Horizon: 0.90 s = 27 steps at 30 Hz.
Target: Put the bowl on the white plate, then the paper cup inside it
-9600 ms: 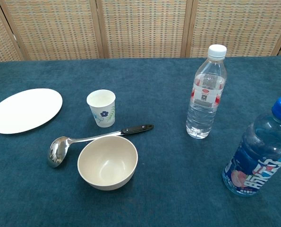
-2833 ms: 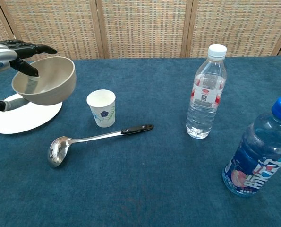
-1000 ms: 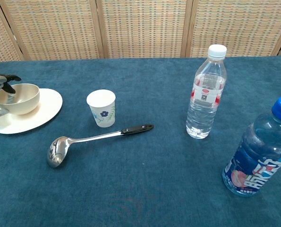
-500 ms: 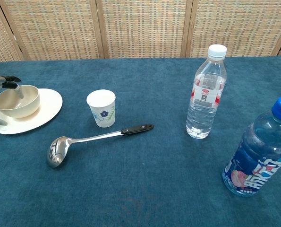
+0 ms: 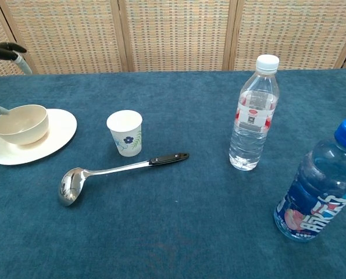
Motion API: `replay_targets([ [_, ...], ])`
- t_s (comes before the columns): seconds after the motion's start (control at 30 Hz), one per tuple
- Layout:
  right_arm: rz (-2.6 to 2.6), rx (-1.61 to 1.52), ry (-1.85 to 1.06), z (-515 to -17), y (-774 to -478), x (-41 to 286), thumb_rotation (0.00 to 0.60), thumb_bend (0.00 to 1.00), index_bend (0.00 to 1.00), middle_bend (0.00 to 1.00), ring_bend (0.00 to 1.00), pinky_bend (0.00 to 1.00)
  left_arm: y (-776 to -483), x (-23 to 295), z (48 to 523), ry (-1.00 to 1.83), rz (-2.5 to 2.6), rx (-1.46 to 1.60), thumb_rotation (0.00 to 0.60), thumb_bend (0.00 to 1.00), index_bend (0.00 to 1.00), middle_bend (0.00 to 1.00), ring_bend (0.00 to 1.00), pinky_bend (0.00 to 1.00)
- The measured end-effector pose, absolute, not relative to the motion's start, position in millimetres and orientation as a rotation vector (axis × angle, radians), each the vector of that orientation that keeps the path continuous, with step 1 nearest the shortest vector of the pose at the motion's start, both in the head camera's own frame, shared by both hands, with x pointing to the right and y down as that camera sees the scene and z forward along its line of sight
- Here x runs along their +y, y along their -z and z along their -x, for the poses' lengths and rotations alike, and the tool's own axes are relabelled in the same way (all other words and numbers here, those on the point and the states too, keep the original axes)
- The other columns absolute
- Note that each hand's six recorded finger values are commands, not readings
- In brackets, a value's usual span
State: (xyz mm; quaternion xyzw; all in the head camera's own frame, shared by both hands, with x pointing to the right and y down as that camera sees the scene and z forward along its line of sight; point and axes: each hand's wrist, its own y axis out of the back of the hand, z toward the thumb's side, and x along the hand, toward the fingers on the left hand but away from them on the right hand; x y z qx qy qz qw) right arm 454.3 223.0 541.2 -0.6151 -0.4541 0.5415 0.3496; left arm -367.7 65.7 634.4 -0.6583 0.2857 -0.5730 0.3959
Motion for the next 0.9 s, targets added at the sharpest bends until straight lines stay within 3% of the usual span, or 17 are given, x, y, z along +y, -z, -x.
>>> replay_targets([
  [0.13, 1.595, -1.182, -1.398, -454.9, -539.7, 223.2, 0.600, 0.14, 0.01, 0.00, 0.00, 0.00, -611.3, 64.6, 349.3, 1.380, 1.665, 0.710, 0.600, 0.16, 0.27, 0.00, 0.00, 0.00],
  [0.3, 1.597, -1.190, -1.397, -456.4, -538.8, 223.4, 0.600, 0.14, 0.01, 0.00, 0.00, 0.00, -603.1, 65.5, 326.0, 1.324, 1.654, 0.665, 0.600, 0.18, 0.31, 0.00, 0.00, 0.00],
  [0.47, 1.599, -1.208, -1.395, -459.2, -537.5, 223.2, 0.600, 0.14, 0.01, 0.00, 0.00, 0.00, -609.6, 71.0, 295.0, 1.280, 1.660, 0.597, 0.600, 0.21, 0.36, 0.00, 0.00, 0.00],
  [0.9, 1.631, -1.254, -1.385, -467.5, -536.1, 222.1, 0.600, 0.14, 0.01, 0.00, 0.00, 0.00, -642.9, 90.1, 217.1, 1.257, 1.675, 0.435, 0.600, 0.30, 0.37, 0.00, 0.00, 0.00],
])
